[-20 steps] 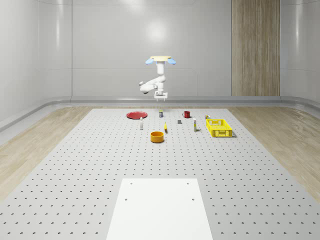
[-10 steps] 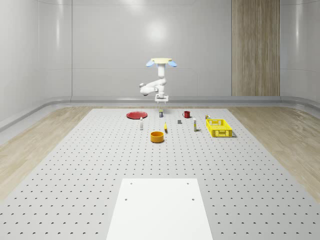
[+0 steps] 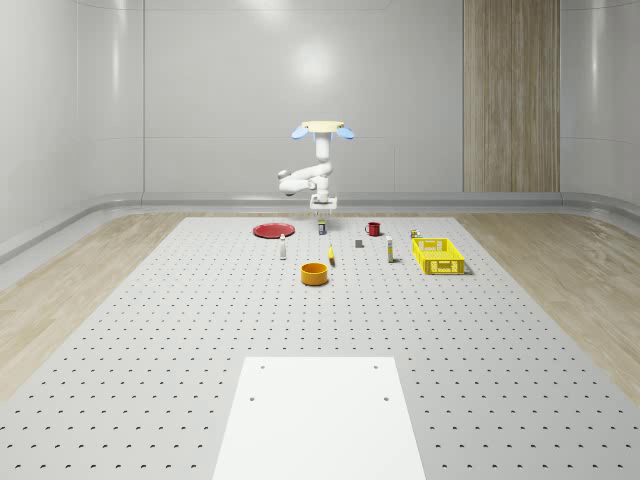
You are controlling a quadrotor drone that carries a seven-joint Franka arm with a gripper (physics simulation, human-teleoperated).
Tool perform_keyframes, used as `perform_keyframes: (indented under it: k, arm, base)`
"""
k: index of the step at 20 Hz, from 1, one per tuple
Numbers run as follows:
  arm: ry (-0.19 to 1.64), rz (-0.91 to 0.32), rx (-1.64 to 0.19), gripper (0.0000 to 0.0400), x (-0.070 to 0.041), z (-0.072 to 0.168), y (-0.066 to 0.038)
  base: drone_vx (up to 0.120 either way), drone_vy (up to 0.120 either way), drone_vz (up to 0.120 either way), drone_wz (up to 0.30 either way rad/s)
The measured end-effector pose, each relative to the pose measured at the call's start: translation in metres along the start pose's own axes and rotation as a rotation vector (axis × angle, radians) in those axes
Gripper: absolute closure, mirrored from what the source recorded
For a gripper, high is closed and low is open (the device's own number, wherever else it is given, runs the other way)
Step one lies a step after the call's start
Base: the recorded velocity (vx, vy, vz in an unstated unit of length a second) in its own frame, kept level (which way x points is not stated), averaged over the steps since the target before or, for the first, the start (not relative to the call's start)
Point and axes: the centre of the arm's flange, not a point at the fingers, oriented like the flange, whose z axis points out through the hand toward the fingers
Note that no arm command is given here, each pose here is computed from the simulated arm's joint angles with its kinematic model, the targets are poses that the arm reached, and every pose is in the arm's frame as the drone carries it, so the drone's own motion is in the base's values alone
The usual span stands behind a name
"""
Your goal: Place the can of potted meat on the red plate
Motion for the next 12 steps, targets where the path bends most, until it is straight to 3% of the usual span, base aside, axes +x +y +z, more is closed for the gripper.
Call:
perform_keyframes:
  k: [2,10,12]
  arm:
    - [0.000,0.000,0.000,0.0000,0.0000,0.0000,0.0000]
    - [0.000,0.000,0.000,0.0000,0.0000,0.0000,0.0000]
    - [0.000,0.000,0.000,0.0000,0.0000,0.0000,0.0000]
  base:
    - [0.000,0.000,0.000,0.000]
    - [0.000,0.000,-0.110,0.000]
    - [-0.120,0.000,0.000,0.000]
